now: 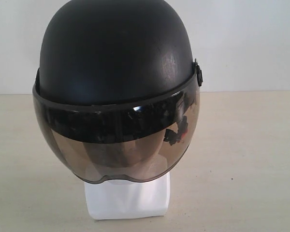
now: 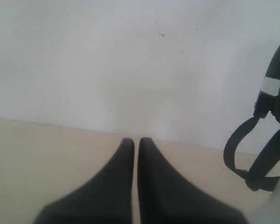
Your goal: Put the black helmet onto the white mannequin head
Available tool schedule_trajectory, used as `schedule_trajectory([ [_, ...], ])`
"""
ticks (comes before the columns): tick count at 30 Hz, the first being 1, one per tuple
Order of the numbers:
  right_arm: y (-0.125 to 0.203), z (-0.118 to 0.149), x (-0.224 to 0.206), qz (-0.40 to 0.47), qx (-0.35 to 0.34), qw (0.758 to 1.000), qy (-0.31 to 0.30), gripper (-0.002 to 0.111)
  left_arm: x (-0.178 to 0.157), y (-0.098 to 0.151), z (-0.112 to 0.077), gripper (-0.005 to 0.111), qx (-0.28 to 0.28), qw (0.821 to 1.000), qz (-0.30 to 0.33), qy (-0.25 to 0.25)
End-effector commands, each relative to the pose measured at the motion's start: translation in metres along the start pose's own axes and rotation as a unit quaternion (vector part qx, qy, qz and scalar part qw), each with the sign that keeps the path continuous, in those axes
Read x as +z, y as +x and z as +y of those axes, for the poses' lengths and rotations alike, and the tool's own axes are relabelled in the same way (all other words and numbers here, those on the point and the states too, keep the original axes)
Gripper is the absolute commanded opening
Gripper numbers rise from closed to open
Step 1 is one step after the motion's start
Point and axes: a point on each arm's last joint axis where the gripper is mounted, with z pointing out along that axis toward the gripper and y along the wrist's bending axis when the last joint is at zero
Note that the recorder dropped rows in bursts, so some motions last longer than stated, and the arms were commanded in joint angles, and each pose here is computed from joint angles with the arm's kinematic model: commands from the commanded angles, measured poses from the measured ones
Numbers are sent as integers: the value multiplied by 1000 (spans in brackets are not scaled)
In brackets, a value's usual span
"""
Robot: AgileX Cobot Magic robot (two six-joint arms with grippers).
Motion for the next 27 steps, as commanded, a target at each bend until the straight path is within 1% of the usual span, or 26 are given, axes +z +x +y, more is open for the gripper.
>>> schedule_trajectory([
  [1, 0, 0, -2, -4, -4, 1000, 1, 0, 0, 12, 2, 4, -63, 997, 32, -8],
  [4, 0, 0, -2, -4, -4, 1000, 1, 0, 0, 12, 0, 4, -89, 995, 36, 10],
  [8, 0, 0, -2, -4, -4, 1000, 1, 0, 0, 12, -5, 4, -95, 993, 41, 49],
  [12, 0, 0, -2, -4, -4, 1000, 1, 0, 0, 4, -8, 4, -115, 990, 4, 77],
  [17, 0, 0, -2, -4, -4, 1000, 1, 0, 0, 5, -8, 4, -113, 991, 7, 74],
  [22, 0, 0, -2, -4, -4, 1000, 1, 0, 0, 15, -5, 4, -133, 988, 65, 48],
  [25, 0, 0, -2, -4, -4, 1000, 1, 0, 0, 13, -6, 4, -141, 987, 52, 54],
  [27, 0, 0, -2, -4, -4, 1000, 1, 0, 0, 10, -7, 4, -126, 989, 34, 63],
])
